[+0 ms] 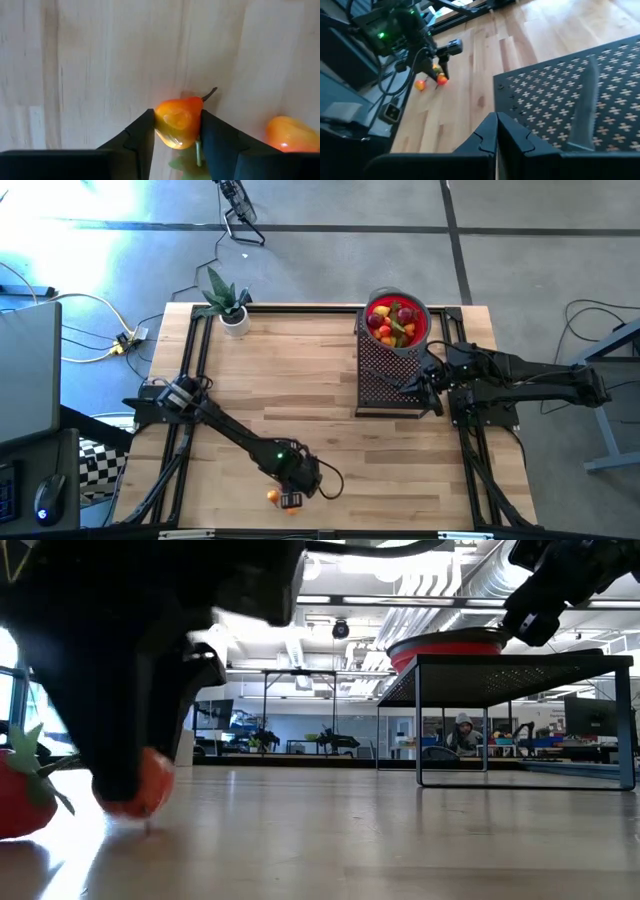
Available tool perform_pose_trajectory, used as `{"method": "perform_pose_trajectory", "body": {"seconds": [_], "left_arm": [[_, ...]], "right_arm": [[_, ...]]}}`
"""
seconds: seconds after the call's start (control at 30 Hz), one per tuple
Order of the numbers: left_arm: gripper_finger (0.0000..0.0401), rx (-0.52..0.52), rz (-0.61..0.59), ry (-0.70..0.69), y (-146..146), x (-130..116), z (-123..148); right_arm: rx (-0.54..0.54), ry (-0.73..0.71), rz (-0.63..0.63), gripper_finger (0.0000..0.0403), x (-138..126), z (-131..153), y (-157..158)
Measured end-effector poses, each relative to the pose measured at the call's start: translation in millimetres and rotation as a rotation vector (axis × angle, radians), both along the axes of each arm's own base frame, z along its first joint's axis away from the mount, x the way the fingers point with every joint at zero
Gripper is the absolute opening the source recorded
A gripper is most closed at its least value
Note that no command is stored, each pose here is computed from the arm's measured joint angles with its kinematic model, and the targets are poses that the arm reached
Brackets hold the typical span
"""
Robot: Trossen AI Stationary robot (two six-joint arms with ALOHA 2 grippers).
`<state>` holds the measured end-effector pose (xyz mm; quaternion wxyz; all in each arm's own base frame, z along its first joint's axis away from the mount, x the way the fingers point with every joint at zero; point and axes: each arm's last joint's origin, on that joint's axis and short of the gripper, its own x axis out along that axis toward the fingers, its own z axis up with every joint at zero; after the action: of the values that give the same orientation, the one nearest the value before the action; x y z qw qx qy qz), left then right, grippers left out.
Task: Pick & Place Fruit
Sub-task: Put the pear into the strainer bowl on the shelf
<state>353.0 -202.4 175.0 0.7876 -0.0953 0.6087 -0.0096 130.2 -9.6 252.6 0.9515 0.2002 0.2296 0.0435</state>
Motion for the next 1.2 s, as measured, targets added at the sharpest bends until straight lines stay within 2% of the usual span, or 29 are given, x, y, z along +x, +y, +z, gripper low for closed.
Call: {"method": "perform_pose_trajectory", "body": {"seconds": [0.4, 0.67, 0.77, 0.93, 1.03, 1.2], "left_arm": [[0.0133, 0.044, -0.031, 0.008, 29, 20, 30], [0.0133, 0.087, -0.034, -0.016, 64, 39, 59], [0.0133, 0.120, -0.070, -0.044, 82, 47, 72], [0.0133, 0.126, -0.083, -0.175, 132, 68, 115], [0.0133, 0.125, -0.053, -0.298, 166, 77, 151], [0.0133, 0.082, 0.042, -0.539, 216, 81, 206]], "right_arm": [[0.037, 0.001, 0.079, 0.0005, -1, 0, 2], [0.093, 0.052, 0.167, 0.0005, -4, -4, 6], [0.106, 0.063, 0.194, 0.0005, -5, -5, 7], [0.065, 0.029, 0.269, 0.0005, -5, -5, 8], [0.058, -0.051, 0.318, 0.0005, -5, 4, 9], [-0.144, -0.333, 0.380, 0.0005, -11, 38, 10]]}}
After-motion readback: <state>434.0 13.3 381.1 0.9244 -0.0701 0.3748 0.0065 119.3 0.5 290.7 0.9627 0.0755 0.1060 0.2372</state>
